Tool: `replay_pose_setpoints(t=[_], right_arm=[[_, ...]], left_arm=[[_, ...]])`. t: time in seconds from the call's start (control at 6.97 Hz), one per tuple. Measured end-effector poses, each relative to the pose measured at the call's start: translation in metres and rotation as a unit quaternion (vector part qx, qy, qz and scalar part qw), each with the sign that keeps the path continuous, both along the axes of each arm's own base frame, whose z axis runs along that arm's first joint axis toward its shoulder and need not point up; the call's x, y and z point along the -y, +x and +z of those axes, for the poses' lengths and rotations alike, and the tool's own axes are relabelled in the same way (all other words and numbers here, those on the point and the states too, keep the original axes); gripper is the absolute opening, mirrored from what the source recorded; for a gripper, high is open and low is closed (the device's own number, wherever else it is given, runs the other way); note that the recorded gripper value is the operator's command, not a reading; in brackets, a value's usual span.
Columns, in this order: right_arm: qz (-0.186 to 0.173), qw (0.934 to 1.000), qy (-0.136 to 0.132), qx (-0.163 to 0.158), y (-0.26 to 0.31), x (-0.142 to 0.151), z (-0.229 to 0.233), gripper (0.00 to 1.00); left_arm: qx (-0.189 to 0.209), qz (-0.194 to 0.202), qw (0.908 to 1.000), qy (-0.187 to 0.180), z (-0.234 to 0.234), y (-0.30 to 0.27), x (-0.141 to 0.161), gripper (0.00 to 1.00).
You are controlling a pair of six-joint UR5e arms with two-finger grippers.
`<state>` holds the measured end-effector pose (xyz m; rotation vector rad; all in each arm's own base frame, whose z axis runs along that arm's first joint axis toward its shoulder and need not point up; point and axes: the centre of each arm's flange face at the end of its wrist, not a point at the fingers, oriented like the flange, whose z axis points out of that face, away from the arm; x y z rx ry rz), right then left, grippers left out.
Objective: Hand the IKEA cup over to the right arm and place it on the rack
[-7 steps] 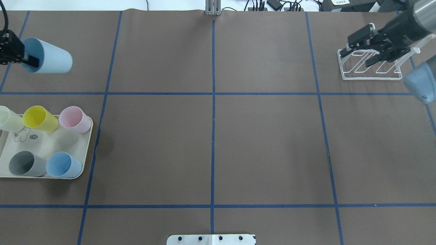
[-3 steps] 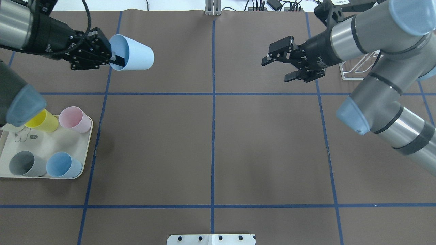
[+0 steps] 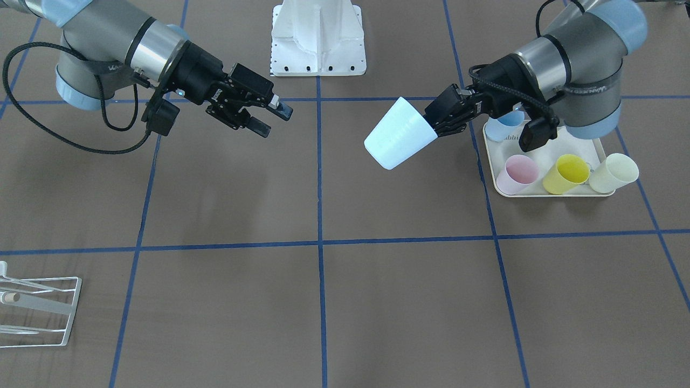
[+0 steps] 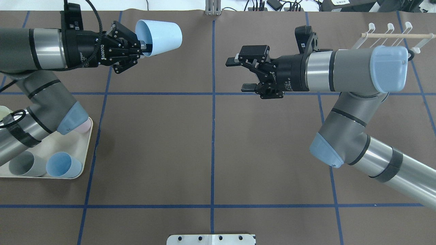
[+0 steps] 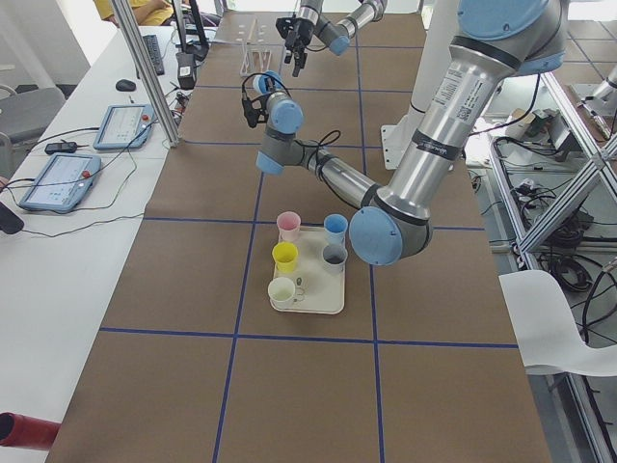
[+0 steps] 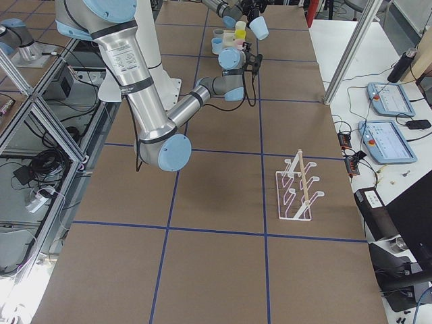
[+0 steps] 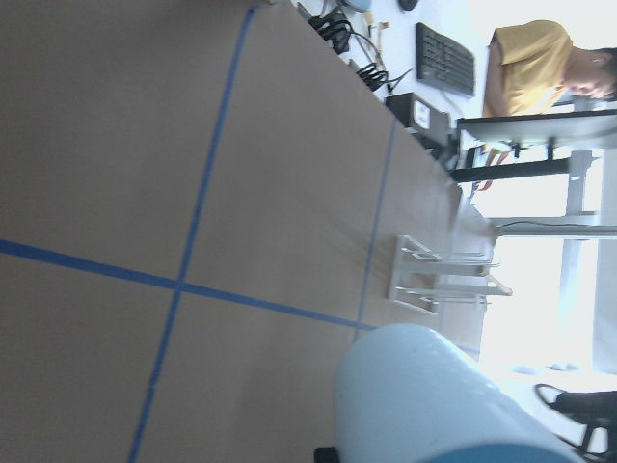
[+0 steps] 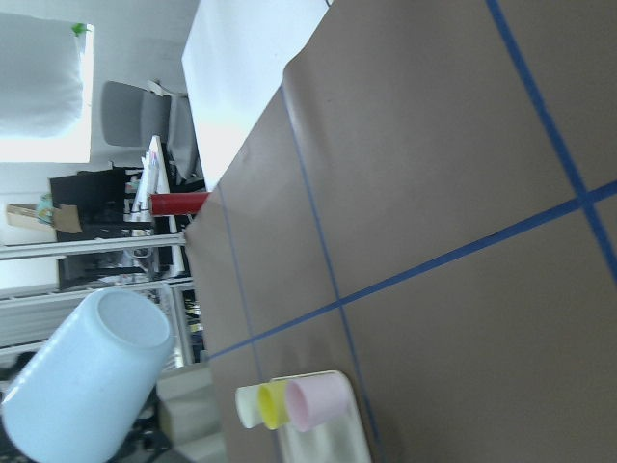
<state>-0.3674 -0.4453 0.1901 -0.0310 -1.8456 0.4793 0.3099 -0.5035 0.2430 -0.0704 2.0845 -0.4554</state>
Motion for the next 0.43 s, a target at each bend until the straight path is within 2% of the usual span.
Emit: replay_pose_setpoints(t=[0.14,0.29,0.43], right_arm=[[0.007,0.9976,-0.038,0.057,0.001,-0.006,-0.007,0.98],[0.012,0.9914,-0.077,0.105,-0.001,-0.01,-0.017,0.98],[0.015,0.9842,-0.11,0.138,-0.003,-0.012,-0.026,0.98]], left_arm=[[-0.078,0.013,0.9966,-0.022,0.007,0.013,-0.004,0.0],[-0.132,0.021,0.9903,-0.038,0.008,0.03,-0.012,0.0],[-0.16,0.029,0.9857,-0.045,0.002,0.044,-0.018,0.0]])
